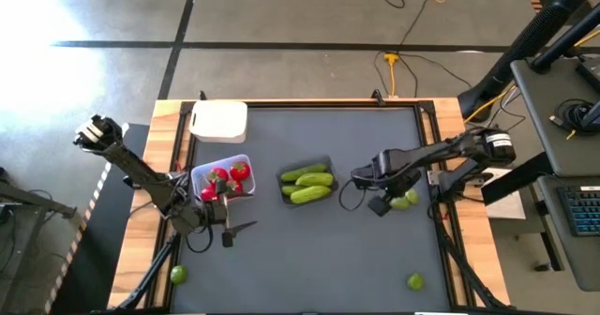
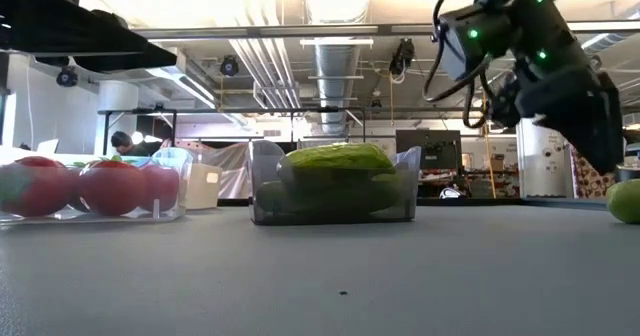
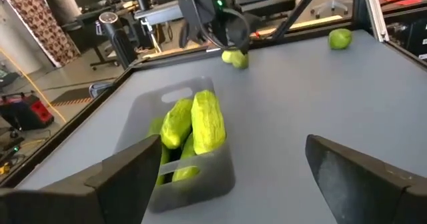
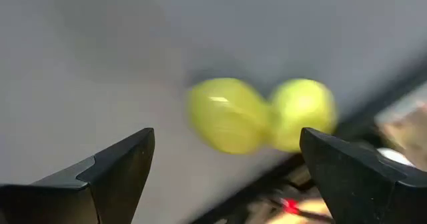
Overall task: Sort produce into baskets
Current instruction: Put the lemon into the white bin
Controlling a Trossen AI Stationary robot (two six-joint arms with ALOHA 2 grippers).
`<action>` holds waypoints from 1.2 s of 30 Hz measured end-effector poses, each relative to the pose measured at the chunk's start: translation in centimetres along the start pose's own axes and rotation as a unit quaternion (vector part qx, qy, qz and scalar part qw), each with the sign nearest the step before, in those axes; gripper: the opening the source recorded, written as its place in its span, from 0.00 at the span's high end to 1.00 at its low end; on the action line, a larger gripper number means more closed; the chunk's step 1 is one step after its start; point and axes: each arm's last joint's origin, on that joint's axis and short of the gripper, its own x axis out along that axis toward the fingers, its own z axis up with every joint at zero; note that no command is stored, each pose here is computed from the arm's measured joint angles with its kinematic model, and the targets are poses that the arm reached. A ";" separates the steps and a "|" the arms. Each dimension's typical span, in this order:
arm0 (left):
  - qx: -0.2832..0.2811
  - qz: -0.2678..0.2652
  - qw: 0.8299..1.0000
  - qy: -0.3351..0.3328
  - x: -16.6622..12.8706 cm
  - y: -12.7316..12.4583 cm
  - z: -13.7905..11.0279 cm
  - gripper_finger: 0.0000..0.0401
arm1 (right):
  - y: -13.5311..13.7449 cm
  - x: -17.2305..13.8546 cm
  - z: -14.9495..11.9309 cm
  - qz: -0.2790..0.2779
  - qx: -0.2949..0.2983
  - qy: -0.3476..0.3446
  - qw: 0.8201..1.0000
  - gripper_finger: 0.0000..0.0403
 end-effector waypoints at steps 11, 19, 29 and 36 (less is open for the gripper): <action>0.000 0.005 1.000 -0.004 0.0 0.0 0.3 0.12 | 1.4 2.5 -1.1 -0.053 -0.070 0.009 0.996 0.13; -0.001 0.005 1.000 -0.004 0.0 0.0 0.3 0.12 | 2.0 4.8 -2.0 -0.068 -0.092 -0.026 0.993 0.28; 0.006 0.056 0.998 0.003 0.0 0.3 0.0 0.12 | 3.4 2.5 -1.6 -0.034 -0.085 -0.070 0.993 0.55; 0.047 0.084 0.995 0.022 0.2 1.7 2.2 0.14 | 3.3 -5.3 1.4 -0.094 -0.128 -0.239 0.958 0.55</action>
